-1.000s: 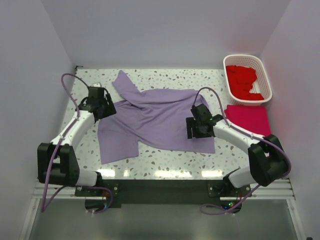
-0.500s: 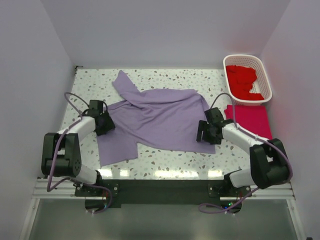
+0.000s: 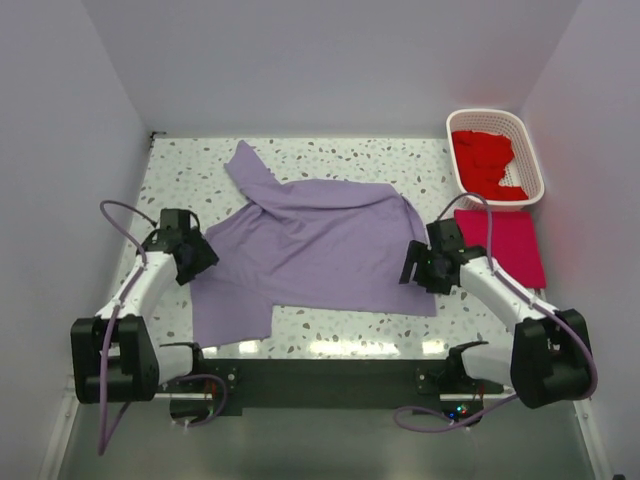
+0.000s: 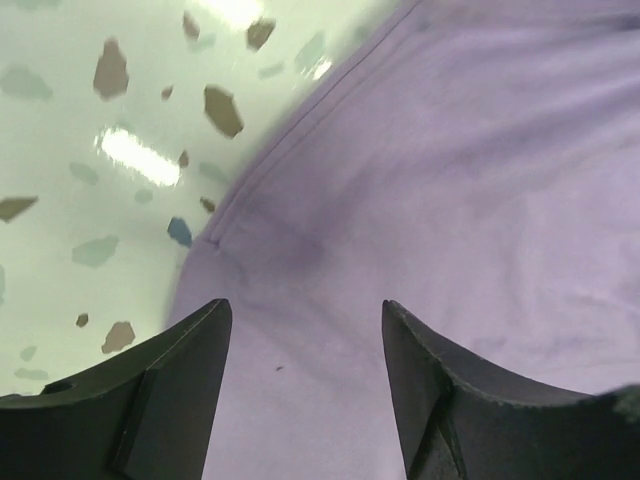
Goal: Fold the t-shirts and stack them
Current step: Flatten the tshirt out
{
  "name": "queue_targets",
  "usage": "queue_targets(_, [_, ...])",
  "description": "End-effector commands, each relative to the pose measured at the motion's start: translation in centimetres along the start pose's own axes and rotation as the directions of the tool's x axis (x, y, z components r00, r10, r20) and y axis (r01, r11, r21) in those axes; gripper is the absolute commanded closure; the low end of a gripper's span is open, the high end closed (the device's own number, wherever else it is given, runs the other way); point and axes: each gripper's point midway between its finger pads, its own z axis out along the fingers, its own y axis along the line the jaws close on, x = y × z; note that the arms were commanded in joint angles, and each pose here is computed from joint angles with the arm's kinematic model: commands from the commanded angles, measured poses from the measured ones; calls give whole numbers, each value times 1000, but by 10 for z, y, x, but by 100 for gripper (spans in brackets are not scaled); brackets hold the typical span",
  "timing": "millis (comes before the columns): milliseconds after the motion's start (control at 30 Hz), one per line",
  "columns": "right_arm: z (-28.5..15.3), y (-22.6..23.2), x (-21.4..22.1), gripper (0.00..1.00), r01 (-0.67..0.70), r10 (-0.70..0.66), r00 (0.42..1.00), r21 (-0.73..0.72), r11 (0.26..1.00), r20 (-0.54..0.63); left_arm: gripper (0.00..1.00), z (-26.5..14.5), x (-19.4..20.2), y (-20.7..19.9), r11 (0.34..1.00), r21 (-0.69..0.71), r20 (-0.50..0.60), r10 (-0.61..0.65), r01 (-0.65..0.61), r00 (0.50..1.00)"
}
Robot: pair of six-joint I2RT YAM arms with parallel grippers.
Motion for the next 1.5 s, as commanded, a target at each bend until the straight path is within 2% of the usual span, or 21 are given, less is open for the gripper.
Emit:
queue_targets(0, [-12,25,-36,26,91,-89,992,-21,996,86,34,-11,-29,-19,997,25,86,74,-76,994])
queue_targets(133, [-6,43,-51,34,140,-138,983,-11,990,123,39,0,-25,-54,983,49,79,171,-175,982])
queue_targets(367, [24,46,-69,43,170,-176,978,56,984,112,48,40,-23,-68,983,9,17,185,-185,983])
queue_targets(600, [50,41,-87,44,183,-198,974,134,974,111,50,65,-43,-87,985,-13,10,172,-172,985])
queue_targets(733, [77,27,-108,43,143,-161,983,178,974,92,50,95,-59,-88,988,-51,-25,143,-144,989])
queue_targets(767, [78,34,-126,43,135,-158,980,172,976,124,50,100,-63,-90,989,-51,-34,136,-138,990])
queue_targets(833, [97,30,-137,43,133,-154,983,190,973,98,50,115,-79,-100,989,-55,-39,133,-135,990])
queue_targets(933, [105,50,-179,42,128,-150,980,160,979,134,46,127,-107,-120,987,-44,-24,152,-153,988])
queue_targets(1033, [102,71,-210,39,150,-169,975,137,979,143,37,119,-137,-142,988,-14,22,152,-152,988])
queue_targets(1067, [89,79,-222,38,149,-169,971,124,981,171,33,114,-144,-144,989,-14,47,150,-149,988])
queue_targets(1200, [53,82,-218,29,166,-181,965,94,982,188,28,65,-159,-130,990,-45,139,136,-131,981])
queue_targets(1267, [49,72,-193,24,174,-185,974,92,980,131,26,50,-155,-113,990,-83,167,124,-111,978])
queue_targets(1333, [33,70,-180,22,171,-180,975,71,983,134,26,32,-134,-90,990,-102,167,114,-98,979])
queue_targets(1367, [38,60,-158,21,170,-176,980,73,983,91,27,28,-126,-79,988,-123,168,109,-89,980])
queue_targets(1433, [25,57,-145,21,165,-171,980,57,985,102,30,24,-95,-53,984,-150,131,111,-91,985])
queue_targets(1467, [28,48,-126,21,167,-171,983,62,984,69,32,23,-84,-47,984,-149,115,115,-97,987])
